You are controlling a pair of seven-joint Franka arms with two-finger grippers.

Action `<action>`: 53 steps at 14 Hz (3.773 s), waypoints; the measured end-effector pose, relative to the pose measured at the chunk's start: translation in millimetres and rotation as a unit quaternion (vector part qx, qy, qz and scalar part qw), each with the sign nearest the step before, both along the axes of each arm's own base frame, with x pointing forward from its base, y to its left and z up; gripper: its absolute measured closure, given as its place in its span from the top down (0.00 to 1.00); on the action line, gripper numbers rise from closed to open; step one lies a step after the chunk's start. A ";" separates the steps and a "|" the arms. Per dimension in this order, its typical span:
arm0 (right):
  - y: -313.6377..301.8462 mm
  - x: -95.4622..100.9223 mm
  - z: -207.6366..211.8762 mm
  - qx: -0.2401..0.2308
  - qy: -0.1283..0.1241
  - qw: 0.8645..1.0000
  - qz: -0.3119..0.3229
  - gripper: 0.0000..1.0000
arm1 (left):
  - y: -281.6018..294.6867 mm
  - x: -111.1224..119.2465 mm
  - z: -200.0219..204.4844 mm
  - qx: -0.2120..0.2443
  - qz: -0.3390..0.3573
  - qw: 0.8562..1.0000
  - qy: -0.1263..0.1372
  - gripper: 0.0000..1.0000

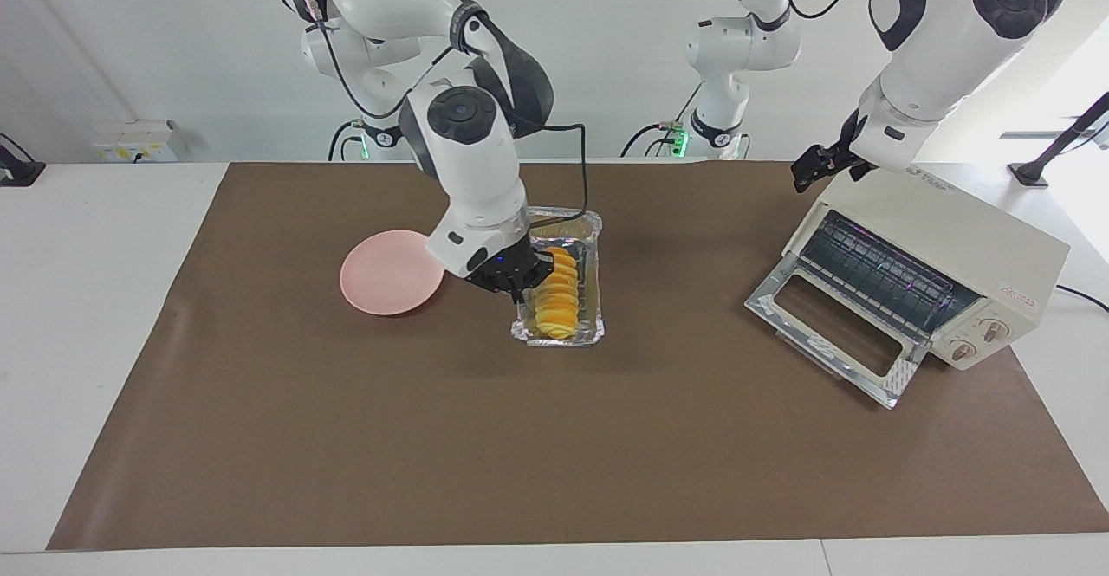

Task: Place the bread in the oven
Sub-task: 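Grasp the foil tray and slide it toward the toaster oven, then open the right gripper and withdraw it from the foil tray, then reach the left gripper out from the oven toward the foil tray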

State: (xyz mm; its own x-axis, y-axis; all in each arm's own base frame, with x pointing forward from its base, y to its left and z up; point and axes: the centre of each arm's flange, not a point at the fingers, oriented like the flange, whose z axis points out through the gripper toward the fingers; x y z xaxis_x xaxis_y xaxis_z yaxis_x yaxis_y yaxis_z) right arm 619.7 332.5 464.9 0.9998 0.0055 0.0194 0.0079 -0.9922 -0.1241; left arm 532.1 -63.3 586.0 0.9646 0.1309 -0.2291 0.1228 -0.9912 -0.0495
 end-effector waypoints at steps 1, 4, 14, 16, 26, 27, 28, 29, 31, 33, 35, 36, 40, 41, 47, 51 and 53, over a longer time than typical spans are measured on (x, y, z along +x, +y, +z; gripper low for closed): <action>18.1 -6.9 -15.5 0.004 -0.005 1.000 -0.001 0.02 | 0.0 0.0 0.0 0.000 0.000 1.000 0.000 1.00; 43.5 -17.3 -74.7 0.014 -0.018 1.000 0.003 0.02 | 0.0 0.0 0.0 0.000 0.000 1.000 0.000 1.00; 46.2 -25.6 -129.7 0.016 -0.020 1.000 -0.004 0.25 | 0.0 0.0 0.0 0.000 0.000 1.000 0.000 1.00; 44.0 -26.1 -121.1 0.009 -0.009 1.000 -0.012 0.45 | 0.0 0.0 0.0 0.000 0.000 1.000 0.000 1.00; -168.8 2.2 57.5 -0.024 -0.011 0.999 -0.033 1.00 | 0.0 0.0 0.0 0.000 0.000 1.000 0.000 1.00; -195.2 2.5 68.2 -0.027 -0.014 0.999 -0.021 1.00 | 0.0 0.0 0.0 0.000 0.000 1.000 0.000 1.00; -221.6 1.3 78.7 -0.030 -0.015 0.999 -0.011 1.00 | 0.0 0.0 0.0 0.000 0.000 1.000 0.000 1.00; -247.5 -1.5 90.0 -0.033 -0.017 0.999 -0.001 1.00 | 0.0 0.0 0.0 0.000 0.000 1.000 0.000 1.00; -292.4 -13.0 113.8 -0.038 -0.020 0.999 0.021 1.00 | 0.0 0.0 0.0 0.000 0.000 1.000 0.000 1.00; -321.1 -30.6 136.9 -0.043 -0.015 0.998 0.038 1.00 | 0.0 0.0 0.0 0.000 0.000 1.000 0.000 1.00; -339.7 -49.7 159.9 -0.047 -0.014 0.997 0.053 1.00 | 0.0 0.0 0.0 0.000 0.000 1.000 0.000 1.00; -347.6 -58.4 170.1 -0.049 -0.015 0.997 0.059 1.00 | 0.0 0.0 0.0 0.000 0.000 1.000 0.000 1.00; -365.7 -88.7 198.3 -0.060 -0.006 0.996 0.067 1.00 | 0.0 0.0 0.0 0.000 0.000 1.000 0.000 1.00; -365.9 -93.4 201.0 -0.064 -0.003 0.996 0.067 1.00 | 0.0 0.0 0.0 0.000 0.000 1.000 0.000 1.00; -367.9 -106.4 195.5 -0.077 0.031 0.994 0.067 1.00 | 0.0 0.0 0.0 0.000 0.000 1.000 0.000 1.00; -372.5 -110.5 193.4 -0.074 0.047 0.994 0.063 1.00 | 0.0 0.0 0.0 0.000 0.000 1.000 0.000 1.00; -372.2 -110.6 193.4 -0.074 0.047 0.994 0.064 1.00 | 0.0 0.0 0.0 0.000 0.000 1.000 0.000 1.00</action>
